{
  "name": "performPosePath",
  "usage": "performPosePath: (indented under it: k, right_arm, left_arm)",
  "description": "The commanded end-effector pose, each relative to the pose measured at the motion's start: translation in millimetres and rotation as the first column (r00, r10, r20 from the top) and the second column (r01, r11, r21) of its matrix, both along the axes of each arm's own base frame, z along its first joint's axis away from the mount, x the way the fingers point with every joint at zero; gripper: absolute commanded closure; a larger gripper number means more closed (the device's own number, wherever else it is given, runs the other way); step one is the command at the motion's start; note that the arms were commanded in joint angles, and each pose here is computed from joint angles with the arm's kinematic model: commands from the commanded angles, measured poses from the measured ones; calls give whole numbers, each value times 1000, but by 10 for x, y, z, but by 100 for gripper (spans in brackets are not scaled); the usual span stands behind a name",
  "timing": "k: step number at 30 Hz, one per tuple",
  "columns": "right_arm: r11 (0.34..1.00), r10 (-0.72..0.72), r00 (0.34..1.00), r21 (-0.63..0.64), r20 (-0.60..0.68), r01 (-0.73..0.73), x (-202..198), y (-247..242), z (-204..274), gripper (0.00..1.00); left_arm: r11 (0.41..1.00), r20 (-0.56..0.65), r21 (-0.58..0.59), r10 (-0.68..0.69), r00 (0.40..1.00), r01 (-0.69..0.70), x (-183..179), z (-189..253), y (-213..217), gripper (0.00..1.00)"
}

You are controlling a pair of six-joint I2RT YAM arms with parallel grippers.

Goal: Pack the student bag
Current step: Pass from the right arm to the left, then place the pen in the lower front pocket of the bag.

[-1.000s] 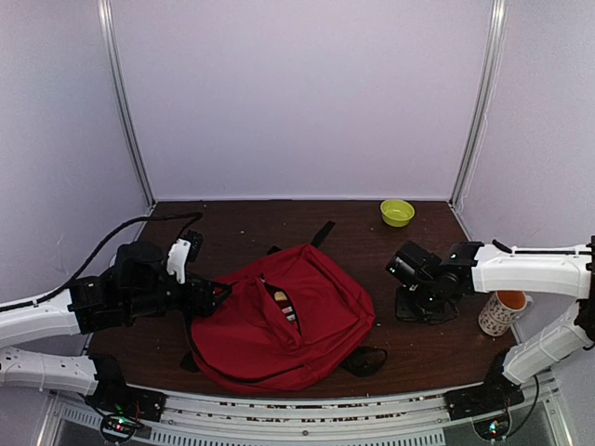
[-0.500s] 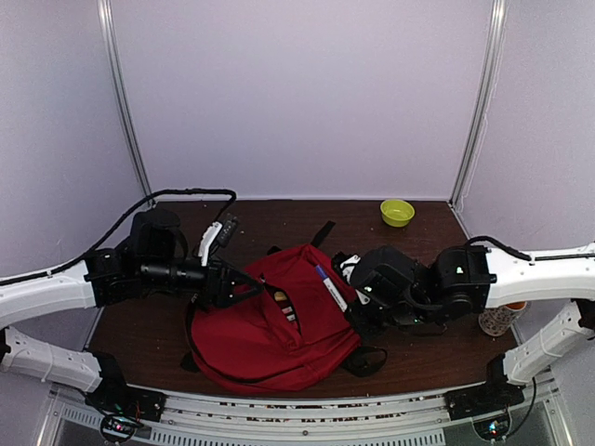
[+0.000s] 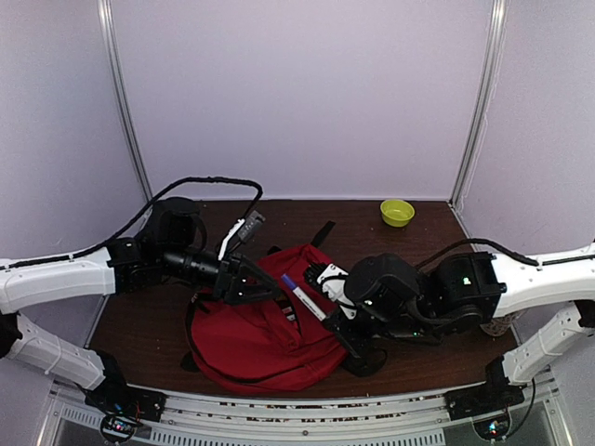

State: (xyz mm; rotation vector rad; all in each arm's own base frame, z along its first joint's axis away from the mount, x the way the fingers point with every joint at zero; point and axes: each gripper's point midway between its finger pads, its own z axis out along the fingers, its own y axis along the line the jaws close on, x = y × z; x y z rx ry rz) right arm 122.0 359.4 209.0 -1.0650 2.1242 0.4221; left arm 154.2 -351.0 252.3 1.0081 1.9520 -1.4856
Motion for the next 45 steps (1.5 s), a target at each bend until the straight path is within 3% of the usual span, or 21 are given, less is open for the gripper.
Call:
performPosePath:
  k: [1,10,17,21,22,24,25,27,31,35,45]
  right_arm:
    - [998,52,998,34,31,-54,-49,175,154,100]
    - [996,84,996,24,34,-84,-86,288,166,100]
    - [997,72,996,29,49,-74,-63,280,205,100]
    - [1000,13,999,3,44,-13,9,218,210,100]
    - [1000,-6,1000,-11,28,6,20,197,197,92]
    - [999,-41,999,-16,14,42,50,165,170,51]
    - [998,-62,998,-8,17,62,77,137,167,37]
    - [994,-106,994,14,15,106,140,51,133,23]
    - [978,-182,983,99,-8,181,252,-115,176,19]
    - [960,-241,971,144,-1,239,340,-263,214,18]
    - [931,-311,950,198,-8,306,388,-464,209,17]
  left_arm:
    - [994,23,-86,-71,997,72,-17,254,-107,42]
    - [983,-4,-126,-131,991,130,-63,288,-180,54]
    - [984,-7,-118,-139,990,137,-80,229,-169,98]
    - [989,1,-107,-101,995,100,-36,201,-152,100]
    - [991,5,-101,-86,996,86,-18,198,-145,100]
    - [997,20,-69,-20,1000,22,74,152,-108,100]
    - [999,26,-49,21,999,-20,130,120,-71,100]
    - [993,34,-8,121,992,-120,276,15,34,100]
    - [923,50,102,368,928,-371,613,-316,361,100]
    - [833,6,127,542,840,-539,834,-531,582,100]
    - [730,-115,109,684,720,-675,1058,-912,644,100]
